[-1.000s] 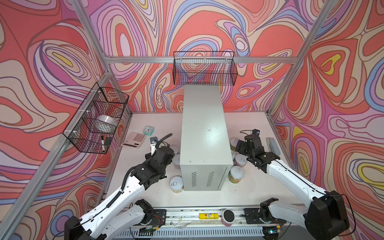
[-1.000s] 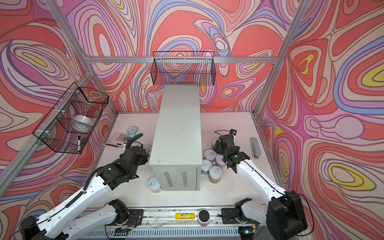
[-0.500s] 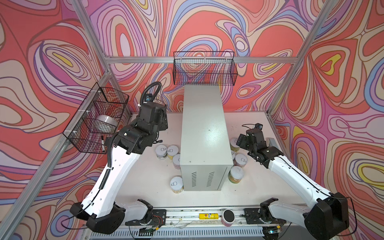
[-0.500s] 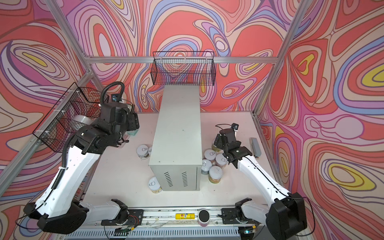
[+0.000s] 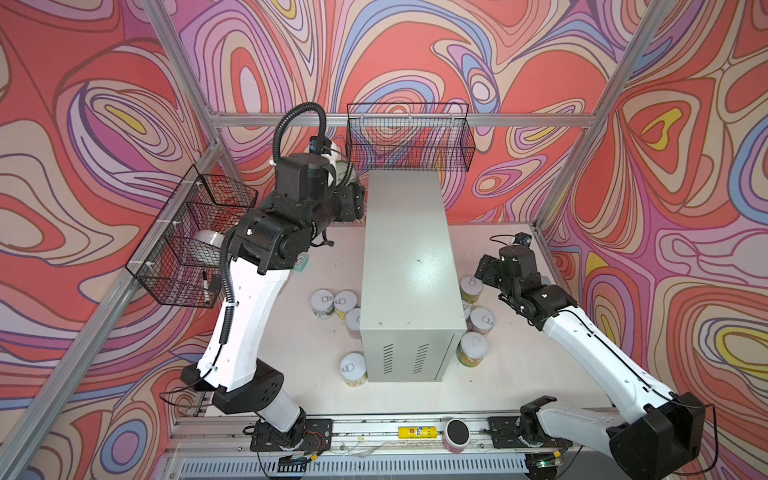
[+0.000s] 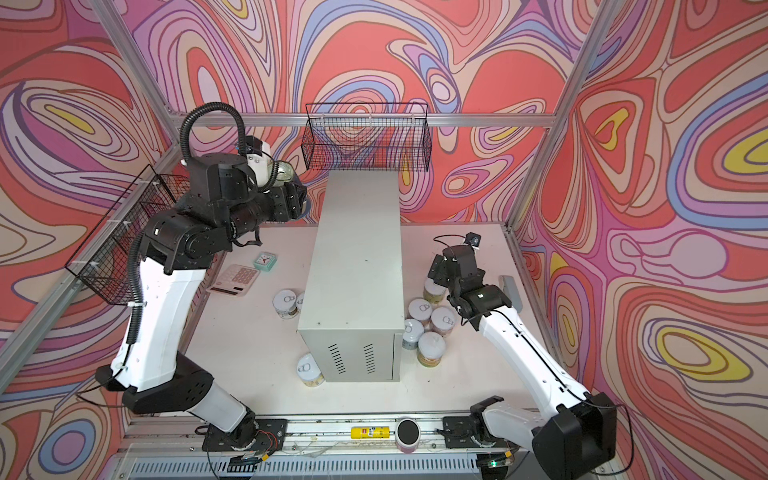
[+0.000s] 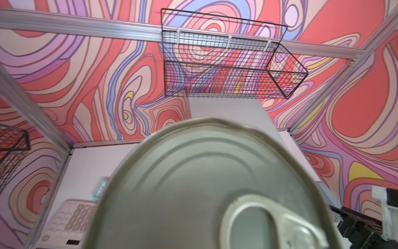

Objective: Place and organize the canned foods onto the counter
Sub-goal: 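Lift the blue can with the left gripper while the right arm rises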

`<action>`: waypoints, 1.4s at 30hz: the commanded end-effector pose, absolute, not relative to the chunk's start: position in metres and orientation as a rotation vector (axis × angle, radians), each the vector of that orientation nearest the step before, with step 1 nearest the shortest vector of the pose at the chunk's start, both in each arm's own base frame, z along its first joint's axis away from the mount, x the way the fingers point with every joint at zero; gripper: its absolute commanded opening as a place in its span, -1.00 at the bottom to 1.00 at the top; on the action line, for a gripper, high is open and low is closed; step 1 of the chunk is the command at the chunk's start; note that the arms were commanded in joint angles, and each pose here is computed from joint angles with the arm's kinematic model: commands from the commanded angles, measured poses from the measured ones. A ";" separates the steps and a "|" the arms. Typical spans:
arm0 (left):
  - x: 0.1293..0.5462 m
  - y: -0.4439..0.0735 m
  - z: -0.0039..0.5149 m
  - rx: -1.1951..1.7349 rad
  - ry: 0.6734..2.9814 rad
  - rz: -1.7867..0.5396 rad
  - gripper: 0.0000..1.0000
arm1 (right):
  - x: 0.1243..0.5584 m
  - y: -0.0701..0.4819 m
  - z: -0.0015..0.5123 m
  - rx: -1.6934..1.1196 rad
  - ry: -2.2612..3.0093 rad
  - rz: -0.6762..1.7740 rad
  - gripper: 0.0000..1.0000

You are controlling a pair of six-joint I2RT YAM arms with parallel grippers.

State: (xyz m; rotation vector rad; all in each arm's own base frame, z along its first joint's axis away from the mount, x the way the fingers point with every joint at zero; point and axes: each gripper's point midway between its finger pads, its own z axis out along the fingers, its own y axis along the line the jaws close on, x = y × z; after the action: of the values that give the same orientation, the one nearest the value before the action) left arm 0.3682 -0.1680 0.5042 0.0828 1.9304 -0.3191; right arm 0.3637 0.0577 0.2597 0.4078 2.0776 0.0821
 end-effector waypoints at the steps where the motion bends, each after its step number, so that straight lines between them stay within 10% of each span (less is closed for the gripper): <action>1: 0.365 -0.194 0.526 0.156 1.861 -0.409 -1.00 | 0.363 0.053 0.296 0.375 2.009 0.051 0.86; 27: 0.412 -0.271 0.461 0.285 1.971 -0.377 -0.98 | 0.326 0.158 0.440 -0.182 1.761 0.539 0.59; 35: 0.419 -0.267 0.449 0.282 1.995 -0.304 0.50 | 0.326 0.181 0.430 -0.242 1.788 0.533 0.63; 42: 0.408 -0.261 0.433 0.317 2.035 -0.273 0.76 | 0.331 0.179 0.423 -0.220 1.809 0.508 0.66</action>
State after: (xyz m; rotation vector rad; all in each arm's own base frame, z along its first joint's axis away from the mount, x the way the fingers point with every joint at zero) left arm 0.4139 -0.2676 0.4200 0.3164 2.0792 -0.2856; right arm 0.3296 0.1796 0.4175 -0.2229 1.8232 0.5260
